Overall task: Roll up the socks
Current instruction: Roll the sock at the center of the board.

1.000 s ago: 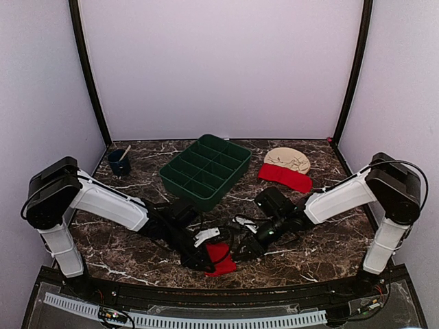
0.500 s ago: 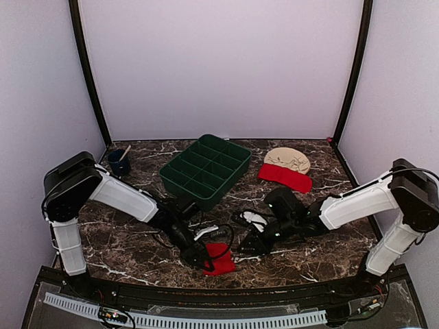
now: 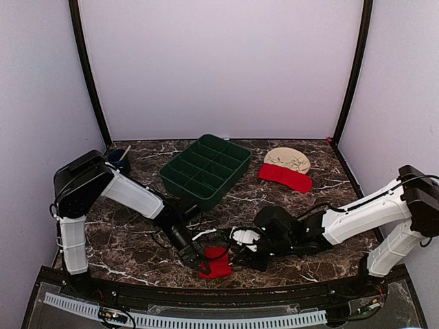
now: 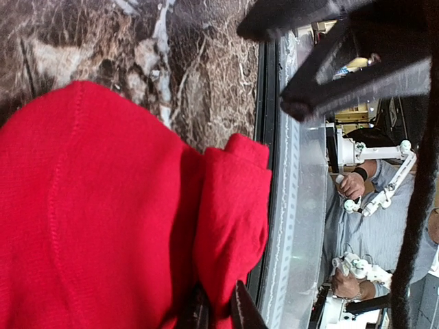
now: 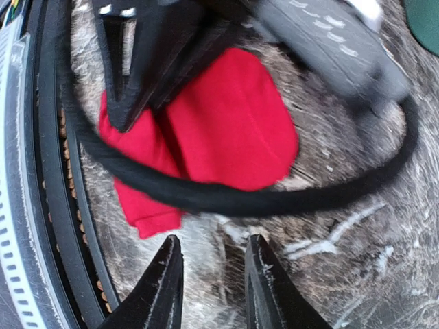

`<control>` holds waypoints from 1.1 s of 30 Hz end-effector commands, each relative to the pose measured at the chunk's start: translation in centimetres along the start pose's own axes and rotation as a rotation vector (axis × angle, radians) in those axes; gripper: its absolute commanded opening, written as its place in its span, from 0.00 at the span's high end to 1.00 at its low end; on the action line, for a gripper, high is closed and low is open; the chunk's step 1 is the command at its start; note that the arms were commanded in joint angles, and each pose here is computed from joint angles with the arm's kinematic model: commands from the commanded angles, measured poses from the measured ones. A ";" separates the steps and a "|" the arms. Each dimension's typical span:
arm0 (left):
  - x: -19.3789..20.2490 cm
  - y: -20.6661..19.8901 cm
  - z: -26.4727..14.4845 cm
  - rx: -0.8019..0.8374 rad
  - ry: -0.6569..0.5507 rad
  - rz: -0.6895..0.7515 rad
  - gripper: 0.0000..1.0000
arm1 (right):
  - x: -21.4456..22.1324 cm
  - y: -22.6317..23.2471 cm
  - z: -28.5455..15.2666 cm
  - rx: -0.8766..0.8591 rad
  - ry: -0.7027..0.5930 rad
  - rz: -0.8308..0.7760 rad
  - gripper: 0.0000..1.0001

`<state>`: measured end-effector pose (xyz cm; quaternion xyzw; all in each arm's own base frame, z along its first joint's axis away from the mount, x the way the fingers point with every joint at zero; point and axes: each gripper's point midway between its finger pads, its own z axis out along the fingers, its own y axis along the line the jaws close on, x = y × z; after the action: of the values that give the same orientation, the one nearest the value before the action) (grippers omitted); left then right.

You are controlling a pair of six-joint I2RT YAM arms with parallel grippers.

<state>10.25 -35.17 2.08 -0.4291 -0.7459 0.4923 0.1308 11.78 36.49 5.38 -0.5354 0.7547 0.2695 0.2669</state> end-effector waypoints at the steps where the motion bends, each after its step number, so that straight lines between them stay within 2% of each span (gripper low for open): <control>1: 2.4 1.8 0.4 -0.044 0.077 -0.089 0.89 | -0.9 1.0 0.6 0.030 0.010 -0.103 0.70; 8: 2.8 2.1 0.5 -0.032 0.094 -0.102 0.89 | -1.4 3.1 1.1 -0.009 0.027 -0.168 0.69; 16: 2.7 2.2 0.6 -0.023 0.102 -0.108 0.89 | -0.7 4.5 2.3 -0.069 0.063 -0.183 0.63; 33: 3.1 2.2 0.8 -0.007 0.117 -0.123 0.89 | -0.4 5.3 3.7 -0.103 0.096 -0.219 0.65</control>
<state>9.91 -34.89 2.03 -0.4196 -0.7384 0.4998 0.1701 7.86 39.91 3.39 -0.6308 0.7009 0.2411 0.2294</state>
